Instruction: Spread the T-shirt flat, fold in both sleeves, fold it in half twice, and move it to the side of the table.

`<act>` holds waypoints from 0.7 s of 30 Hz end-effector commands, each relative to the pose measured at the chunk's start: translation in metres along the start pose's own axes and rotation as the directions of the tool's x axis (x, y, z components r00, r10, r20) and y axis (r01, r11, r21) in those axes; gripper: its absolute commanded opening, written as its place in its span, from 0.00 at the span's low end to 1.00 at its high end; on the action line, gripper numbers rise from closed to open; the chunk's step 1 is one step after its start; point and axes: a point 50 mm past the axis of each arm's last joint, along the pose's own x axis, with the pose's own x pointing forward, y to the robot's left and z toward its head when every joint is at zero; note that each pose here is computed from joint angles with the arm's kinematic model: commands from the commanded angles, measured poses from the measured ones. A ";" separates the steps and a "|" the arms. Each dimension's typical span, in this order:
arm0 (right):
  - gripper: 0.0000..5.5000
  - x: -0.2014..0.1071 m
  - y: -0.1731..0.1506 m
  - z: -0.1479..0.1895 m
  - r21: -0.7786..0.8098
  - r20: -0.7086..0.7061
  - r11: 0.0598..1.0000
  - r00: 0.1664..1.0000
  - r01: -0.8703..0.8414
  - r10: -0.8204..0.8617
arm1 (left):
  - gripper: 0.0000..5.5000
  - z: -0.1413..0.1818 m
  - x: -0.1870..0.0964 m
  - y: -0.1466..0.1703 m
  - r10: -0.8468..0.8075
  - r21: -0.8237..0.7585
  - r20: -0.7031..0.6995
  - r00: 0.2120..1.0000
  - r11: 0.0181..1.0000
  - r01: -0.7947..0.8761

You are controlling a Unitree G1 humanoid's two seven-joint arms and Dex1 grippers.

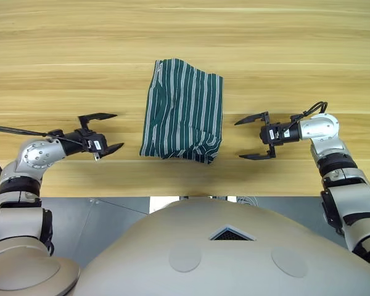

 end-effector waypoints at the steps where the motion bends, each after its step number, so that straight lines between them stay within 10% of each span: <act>1: 0.98 0.013 -0.007 0.005 -0.038 -0.019 0.996 0.997 0.078 -0.079 | 0.88 0.004 0.014 -0.011 -0.121 0.093 0.009 0.993 0.988 0.120; 15: 0.98 0.060 -0.025 0.010 -0.108 -0.101 0.985 0.984 0.134 -0.145 | 0.88 0.030 0.059 -0.037 -0.208 0.170 0.166 0.964 0.969 0.179; 21: 0.78 0.057 -0.022 0.014 -0.147 -0.057 0.983 0.992 0.106 -0.115 | 0.88 0.037 0.069 -0.041 -0.229 0.196 0.202 0.952 0.962 0.190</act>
